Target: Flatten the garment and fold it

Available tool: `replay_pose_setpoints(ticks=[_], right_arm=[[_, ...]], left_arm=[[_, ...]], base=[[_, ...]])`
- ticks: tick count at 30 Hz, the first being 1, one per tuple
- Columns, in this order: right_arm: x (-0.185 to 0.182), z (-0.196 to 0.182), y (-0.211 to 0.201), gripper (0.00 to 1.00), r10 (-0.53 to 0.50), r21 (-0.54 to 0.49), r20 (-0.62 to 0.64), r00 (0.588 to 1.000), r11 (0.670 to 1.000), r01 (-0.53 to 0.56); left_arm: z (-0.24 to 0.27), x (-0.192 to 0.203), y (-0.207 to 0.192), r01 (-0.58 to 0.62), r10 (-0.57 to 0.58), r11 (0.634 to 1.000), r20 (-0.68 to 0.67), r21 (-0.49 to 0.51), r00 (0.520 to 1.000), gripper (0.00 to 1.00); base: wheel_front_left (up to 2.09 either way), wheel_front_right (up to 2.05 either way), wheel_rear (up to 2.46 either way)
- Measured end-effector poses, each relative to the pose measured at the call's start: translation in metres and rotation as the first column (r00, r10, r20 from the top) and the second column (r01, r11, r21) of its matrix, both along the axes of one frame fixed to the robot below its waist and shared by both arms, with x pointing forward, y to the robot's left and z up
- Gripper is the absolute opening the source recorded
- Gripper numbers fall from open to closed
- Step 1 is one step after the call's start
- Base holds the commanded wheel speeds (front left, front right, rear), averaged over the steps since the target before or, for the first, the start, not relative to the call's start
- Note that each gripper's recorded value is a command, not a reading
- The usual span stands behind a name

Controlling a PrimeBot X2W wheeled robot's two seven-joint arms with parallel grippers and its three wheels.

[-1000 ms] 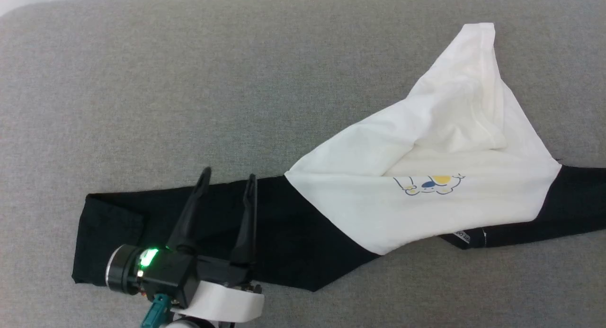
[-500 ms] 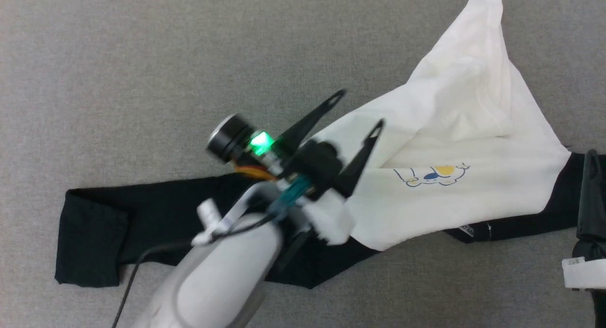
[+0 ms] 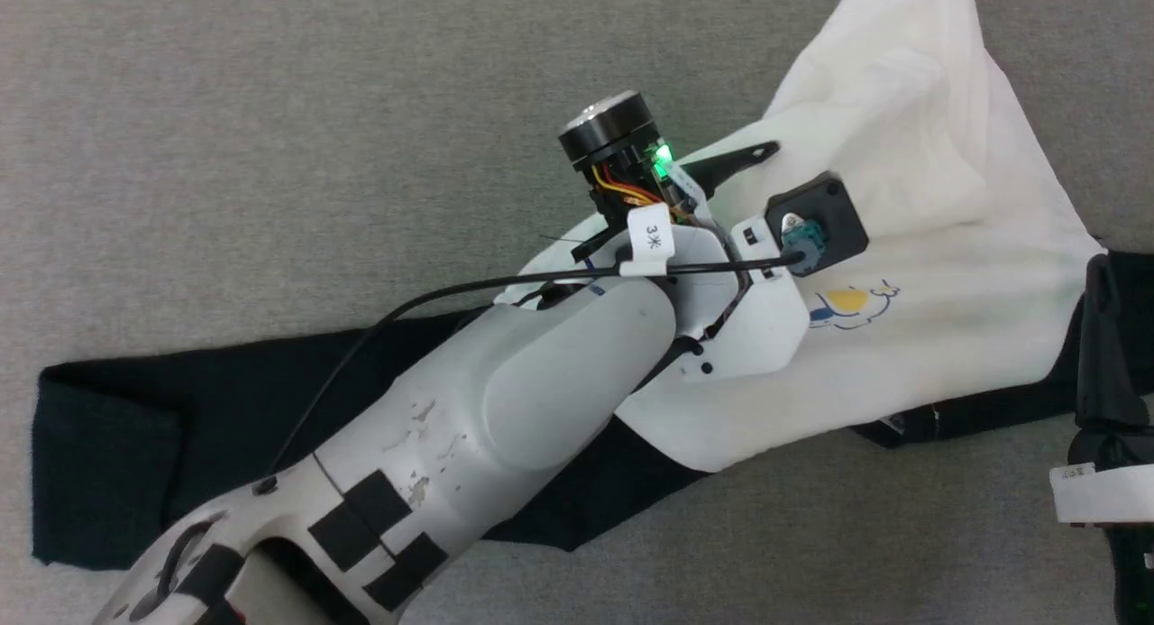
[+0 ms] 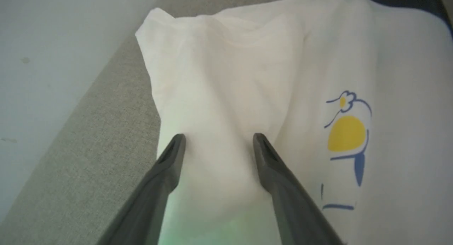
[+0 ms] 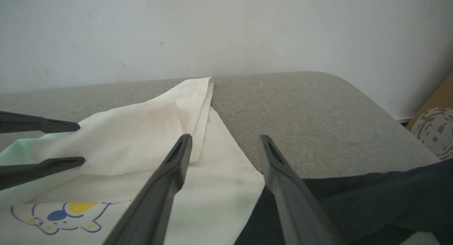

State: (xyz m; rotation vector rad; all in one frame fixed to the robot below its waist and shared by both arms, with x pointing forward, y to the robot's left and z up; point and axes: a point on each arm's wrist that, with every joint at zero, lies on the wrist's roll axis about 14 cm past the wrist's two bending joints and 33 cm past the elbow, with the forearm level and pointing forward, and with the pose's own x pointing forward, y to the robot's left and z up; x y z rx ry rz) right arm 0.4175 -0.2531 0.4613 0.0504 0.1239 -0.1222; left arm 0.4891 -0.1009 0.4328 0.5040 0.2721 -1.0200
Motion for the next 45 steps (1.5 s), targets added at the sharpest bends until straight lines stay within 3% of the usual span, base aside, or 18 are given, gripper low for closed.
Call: replay_pose_setpoints(ticks=[5, 6, 7, 8, 12, 16, 19, 21, 25, 29, 32, 35, 39, 40, 41, 42, 43, 45], right_arm=[[-0.002, -0.005, -0.008, 1.00, -0.020, -0.008, -0.014, 1.000, 1.000, 0.020], [-0.003, -0.006, -0.009, 1.00, -0.025, -0.009, -0.015, 1.000, 1.000, 0.025], [-0.003, -0.007, -0.011, 1.00, -0.029, -0.010, -0.019, 0.999, 1.000, 0.029], [-0.004, -0.008, -0.012, 1.00, -0.033, -0.014, -0.023, 0.999, 0.999, 0.033], [-0.007, -0.009, -0.015, 1.00, -0.042, -0.015, -0.027, 0.999, 0.999, 0.042], [-0.007, -0.004, -0.013, 1.00, -0.035, -0.008, -0.015, 0.999, 0.999, 0.035], [-0.007, 0.002, -0.009, 1.00, -0.025, -0.001, -0.004, 1.000, 1.000, 0.025], [-0.006, 0.004, -0.006, 1.00, -0.016, 0.003, 0.003, 1.000, 1.000, 0.016], [-0.006, 0.006, -0.003, 1.00, -0.006, 0.005, 0.004, 1.000, 1.000, 0.006], [-0.006, -0.003, -0.006, 1.00, -0.011, 0.010, -0.025, 1.000, 1.000, 0.011], [-0.005, -0.016, -0.006, 1.00, -0.010, 0.016, -0.059, 0.998, 1.000, 0.011], [0.000, -0.024, -0.009, 1.00, -0.012, 0.015, -0.071, 0.997, 1.000, 0.013], [0.002, -0.035, -0.016, 1.00, -0.023, 0.002, -0.098, 0.995, 1.000, 0.024], [0.002, -0.038, -0.017, 1.00, -0.026, -0.002, -0.107, 0.994, 1.000, 0.026], [0.001, -0.040, -0.019, 1.00, -0.030, -0.006, -0.114, 0.993, 1.000, 0.029], [0.000, -0.041, -0.021, 1.00, -0.035, -0.010, -0.120, 0.992, 0.999, 0.034], [0.000, -0.042, -0.023, 1.00, -0.041, -0.015, -0.123, 0.992, 0.999, 0.039], [0.000, -0.041, -0.024, 1.00, -0.042, -0.016, -0.119, 0.992, 0.999, 0.040]], left_arm=[[-0.038, -0.004, -0.004, 0.038, -0.028, 0.994, -0.096, 0.101, 0.995, 1.00], [-0.038, -0.002, -0.008, 0.041, -0.031, 0.994, -0.105, 0.097, 0.994, 0.82], [-0.038, -0.001, -0.010, 0.047, -0.037, 0.994, -0.106, 0.095, 0.994, 0.23], [-0.038, 0.000, -0.013, 0.053, -0.043, 0.995, -0.108, 0.090, 0.993, 0.00], [-0.031, 0.001, -0.017, 0.046, -0.043, 0.999, -0.122, 0.024, 0.992, 0.00], [0.003, 0.014, -0.018, -0.031, 0.009, 0.989, -0.150, -0.143, 0.989, 0.00], [0.041, 0.032, -0.012, -0.124, 0.076, 0.952, -0.178, -0.280, 0.981, 0.00], [0.063, 0.054, 0.005, -0.176, 0.138, 0.937, -0.144, -0.301, 0.980, 0.00], [0.093, 0.115, 0.077, -0.384, 0.361, 0.861, -0.130, -0.335, 0.923, 0.00], [0.086, 0.151, 0.146, -0.540, 0.527, 0.779, -0.135, -0.317, 0.839, 0.00], [0.063, 0.164, 0.174, -0.602, 0.587, 0.745, -0.144, -0.287, 0.796, 0.00], [0.016, 0.163, 0.183, -0.643, 0.613, 0.736, -0.194, -0.211, 0.766, 0.00], [-0.056, 0.142, 0.181, -0.652, 0.615, 0.757, -0.287, -0.048, 0.735, 0.00], [-0.059, 0.143, 0.179, -0.651, 0.613, 0.758, -0.295, -0.042, 0.733, 0.11], [-0.061, 0.145, 0.178, -0.654, 0.614, 0.756, -0.309, -0.038, 0.727, 0.39], [-0.061, 0.147, 0.176, -0.654, 0.611, 0.755, -0.318, -0.043, 0.725, 0.77], [-0.059, 0.149, 0.174, -0.653, 0.608, 0.755, -0.316, -0.053, 0.728, 1.00], [-0.052, 0.151, 0.172, -0.652, 0.603, 0.754, -0.310, -0.079, 0.735, 1.00]], base=[[0.00, 0.00, 0.00], [0.00, 0.00, 0.00], [0.00, 0.00, 0.00], [0.00, 0.00, 0.00], [0.00, 0.00, 0.00], [0.00, 0.00, 0.00], [0.00, 0.00, 0.00], [0.00, 0.00, 0.00], [0.00, 0.00, 0.00], [0.00, 0.00, 0.00], [0.00, 0.00, 0.00], [0.00, 0.00, 0.00], [0.00, 0.00, 0.00], [0.00, 0.00, 0.00], [0.00, 0.00, 0.00], [0.00, 0.00, 0.00], [0.00, 0.00, 0.00], [0.00, 0.00, 0.00]])
